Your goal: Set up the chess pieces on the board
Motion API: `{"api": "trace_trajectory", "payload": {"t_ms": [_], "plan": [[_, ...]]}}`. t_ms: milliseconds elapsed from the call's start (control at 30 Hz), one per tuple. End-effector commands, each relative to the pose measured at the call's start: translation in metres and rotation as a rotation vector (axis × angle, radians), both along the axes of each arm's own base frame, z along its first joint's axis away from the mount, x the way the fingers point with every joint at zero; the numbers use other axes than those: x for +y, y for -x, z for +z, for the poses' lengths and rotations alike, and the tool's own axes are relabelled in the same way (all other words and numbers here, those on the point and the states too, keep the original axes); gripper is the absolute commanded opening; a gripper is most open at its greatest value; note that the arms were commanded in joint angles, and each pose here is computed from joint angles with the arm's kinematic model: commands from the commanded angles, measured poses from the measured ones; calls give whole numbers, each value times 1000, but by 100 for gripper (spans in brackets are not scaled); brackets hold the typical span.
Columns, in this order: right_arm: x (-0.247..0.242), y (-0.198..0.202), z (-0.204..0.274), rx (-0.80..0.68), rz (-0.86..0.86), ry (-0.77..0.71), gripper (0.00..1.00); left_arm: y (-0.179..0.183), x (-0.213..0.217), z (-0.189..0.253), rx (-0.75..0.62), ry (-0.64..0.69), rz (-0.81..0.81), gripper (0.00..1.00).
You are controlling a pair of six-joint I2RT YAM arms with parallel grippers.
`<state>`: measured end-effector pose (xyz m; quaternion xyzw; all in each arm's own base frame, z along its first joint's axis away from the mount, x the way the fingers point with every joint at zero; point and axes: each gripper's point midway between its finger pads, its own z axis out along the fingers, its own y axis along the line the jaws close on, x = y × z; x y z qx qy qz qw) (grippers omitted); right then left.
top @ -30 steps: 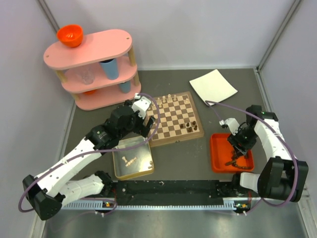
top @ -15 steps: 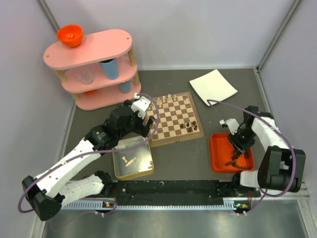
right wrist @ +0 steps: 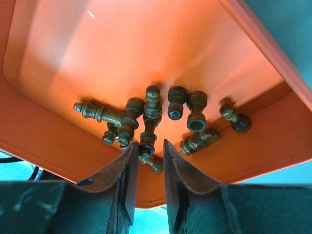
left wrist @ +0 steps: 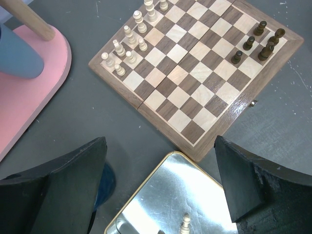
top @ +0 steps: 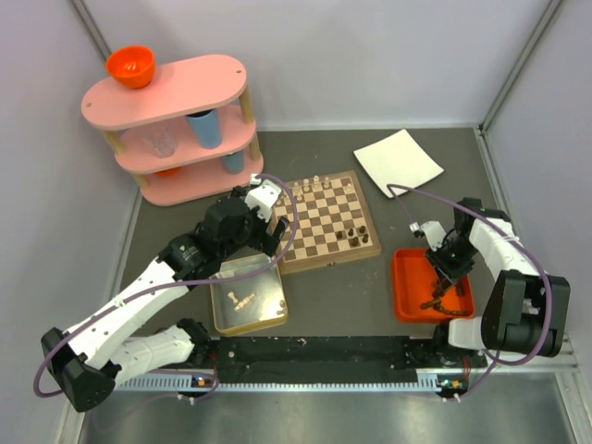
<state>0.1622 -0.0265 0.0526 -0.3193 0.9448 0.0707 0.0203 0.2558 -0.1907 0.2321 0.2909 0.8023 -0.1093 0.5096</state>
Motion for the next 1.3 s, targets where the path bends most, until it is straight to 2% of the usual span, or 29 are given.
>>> {"api": "trace_trajectory", "payload": {"t_ms": [0, 67, 233, 633, 800, 933, 1067, 1167, 1267], "plan": [[5, 0, -4, 2, 2, -21, 22, -4, -3, 9, -39, 20, -9, 97], [4, 0, -4, 0, 4, -13, 12, -4, -4, 7, -37, 18, -10, 97], [-3, -9, 9, -52, 12, 26, 3, -5, -2, 4, -32, 7, -3, 96], [-12, -29, 52, -204, 56, 77, 0, -11, 6, 1, -45, -26, 49, 96], [-6, -38, 67, -261, 60, 46, 0, -13, 9, 1, -59, -31, 66, 96], [14, -43, 68, -270, 50, -69, 0, -13, 7, 0, -53, -24, 54, 97], [37, -48, 63, -250, 6, -198, 0, -1, -13, 2, -26, 39, -59, 96], [46, -52, 59, -253, -7, -255, 0, 18, -39, 9, 11, 136, -203, 96], [57, -53, 56, -258, -13, -318, 0, 40, -71, 22, 114, 308, -325, 95]]}}
